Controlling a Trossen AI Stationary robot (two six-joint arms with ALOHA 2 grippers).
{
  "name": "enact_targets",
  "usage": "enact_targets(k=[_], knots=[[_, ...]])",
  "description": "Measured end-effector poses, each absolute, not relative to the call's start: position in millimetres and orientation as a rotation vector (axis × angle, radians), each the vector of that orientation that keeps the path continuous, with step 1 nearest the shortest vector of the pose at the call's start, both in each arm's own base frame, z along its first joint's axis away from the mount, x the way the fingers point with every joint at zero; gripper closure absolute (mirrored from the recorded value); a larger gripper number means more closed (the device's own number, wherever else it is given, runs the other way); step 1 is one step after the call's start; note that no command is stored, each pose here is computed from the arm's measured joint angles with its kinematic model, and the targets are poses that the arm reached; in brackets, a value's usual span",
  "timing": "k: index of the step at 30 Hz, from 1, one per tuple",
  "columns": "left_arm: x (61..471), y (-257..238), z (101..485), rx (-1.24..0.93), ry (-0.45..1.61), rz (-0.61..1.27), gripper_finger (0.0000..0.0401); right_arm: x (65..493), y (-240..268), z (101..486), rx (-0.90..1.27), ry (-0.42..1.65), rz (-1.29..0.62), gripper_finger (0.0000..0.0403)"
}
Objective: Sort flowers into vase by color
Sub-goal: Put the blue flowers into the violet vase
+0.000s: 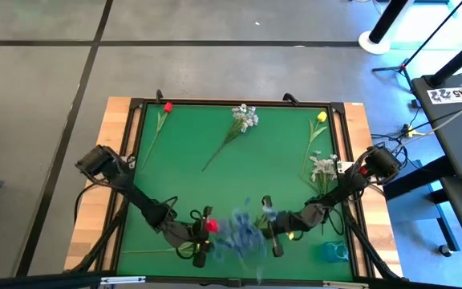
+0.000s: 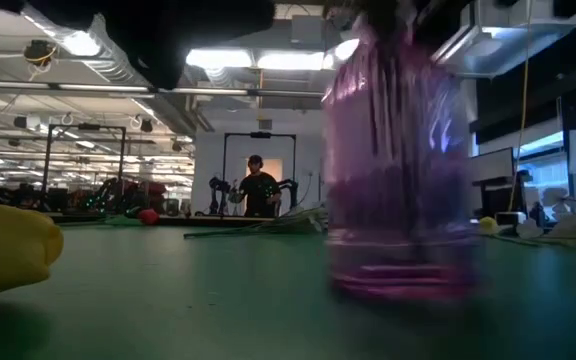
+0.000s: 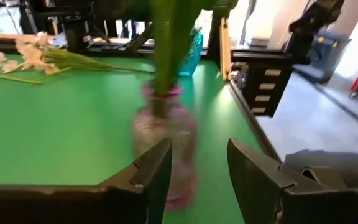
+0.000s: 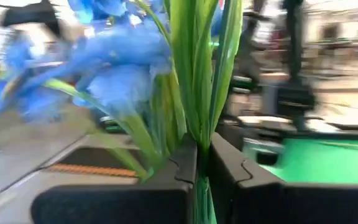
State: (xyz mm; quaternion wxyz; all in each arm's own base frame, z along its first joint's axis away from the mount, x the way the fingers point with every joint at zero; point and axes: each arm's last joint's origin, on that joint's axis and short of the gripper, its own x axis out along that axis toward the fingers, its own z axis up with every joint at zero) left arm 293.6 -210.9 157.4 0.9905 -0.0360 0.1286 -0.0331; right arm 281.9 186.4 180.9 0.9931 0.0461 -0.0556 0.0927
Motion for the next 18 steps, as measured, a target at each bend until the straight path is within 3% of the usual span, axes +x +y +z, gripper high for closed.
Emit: enact_targets(k=[6,12,18], knots=[[279,-199,171,-0.071,0.419,-0.019,0.0250,293,173,170,0.083,-0.072,0.119,0.0384],[256,-175,190,-0.071,0.548,0.153,0.0250,299,162,163,0.037,-0.016,0.081,0.0376],[228,-120,214,-0.126,0.650,0.482,0.0250,298,160,166,-0.069,0.019,0.036,0.0285]])
